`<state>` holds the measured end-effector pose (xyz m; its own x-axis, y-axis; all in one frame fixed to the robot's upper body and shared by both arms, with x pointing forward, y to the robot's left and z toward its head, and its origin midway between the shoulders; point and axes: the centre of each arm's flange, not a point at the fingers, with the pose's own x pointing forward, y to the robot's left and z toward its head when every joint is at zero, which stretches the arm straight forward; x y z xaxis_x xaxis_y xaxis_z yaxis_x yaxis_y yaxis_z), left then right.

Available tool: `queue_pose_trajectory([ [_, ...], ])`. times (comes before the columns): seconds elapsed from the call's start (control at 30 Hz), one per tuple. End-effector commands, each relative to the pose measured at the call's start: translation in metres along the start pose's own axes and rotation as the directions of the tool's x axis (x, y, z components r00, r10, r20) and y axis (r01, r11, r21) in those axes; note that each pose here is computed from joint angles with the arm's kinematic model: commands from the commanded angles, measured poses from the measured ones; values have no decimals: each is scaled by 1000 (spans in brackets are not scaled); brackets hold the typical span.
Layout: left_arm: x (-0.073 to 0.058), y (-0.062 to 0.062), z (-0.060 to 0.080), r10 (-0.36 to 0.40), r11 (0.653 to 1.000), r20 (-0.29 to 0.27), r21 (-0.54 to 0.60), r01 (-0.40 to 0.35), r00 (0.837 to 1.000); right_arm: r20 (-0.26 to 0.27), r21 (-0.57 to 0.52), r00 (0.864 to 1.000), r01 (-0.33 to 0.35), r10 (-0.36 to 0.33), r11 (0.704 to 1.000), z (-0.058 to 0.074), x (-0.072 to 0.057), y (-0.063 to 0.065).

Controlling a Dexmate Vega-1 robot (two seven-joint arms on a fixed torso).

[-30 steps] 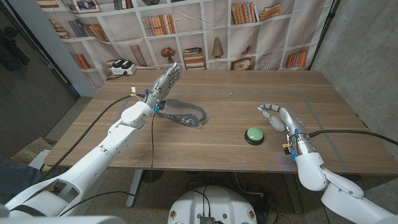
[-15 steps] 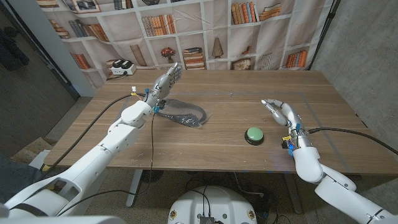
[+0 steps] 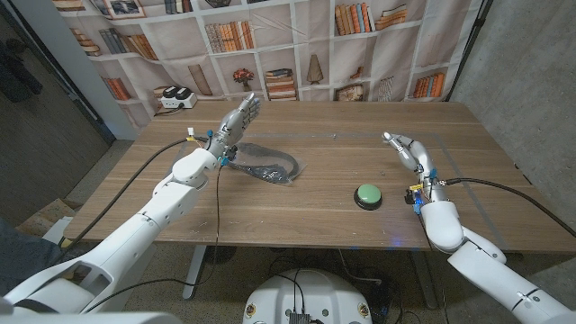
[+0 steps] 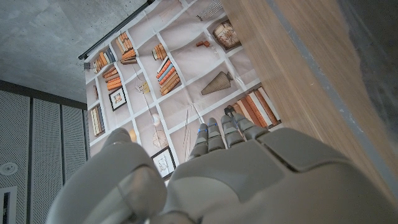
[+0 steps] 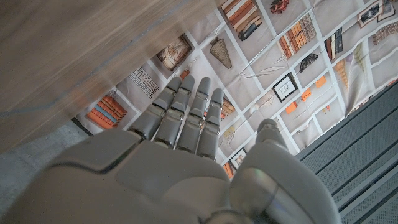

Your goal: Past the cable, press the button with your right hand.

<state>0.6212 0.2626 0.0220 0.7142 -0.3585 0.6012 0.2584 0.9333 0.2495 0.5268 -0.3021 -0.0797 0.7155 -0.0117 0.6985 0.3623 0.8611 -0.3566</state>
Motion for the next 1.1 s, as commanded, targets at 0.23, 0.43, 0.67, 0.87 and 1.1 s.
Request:
queue_pose_trajectory([
  [0.23,-9,5,4,16,1000,-7,21,-16,1000,-29,248,999,39,-32,968,-11,30,-5],
  [0.43,-9,4,4,15,1000,-10,20,-15,1000,-23,251,999,42,-38,967,-10,32,-5],
  [0.67,-12,4,4,18,1000,-13,22,-18,1000,-26,249,999,35,-29,968,-11,33,-4],
  [0.87,-15,4,4,20,1000,-15,24,-20,1000,-27,240,999,37,-32,970,-10,32,-5],
  [1.1,-17,5,6,17,999,-9,27,-17,1000,-34,235,999,40,-33,971,-9,30,-6],
])
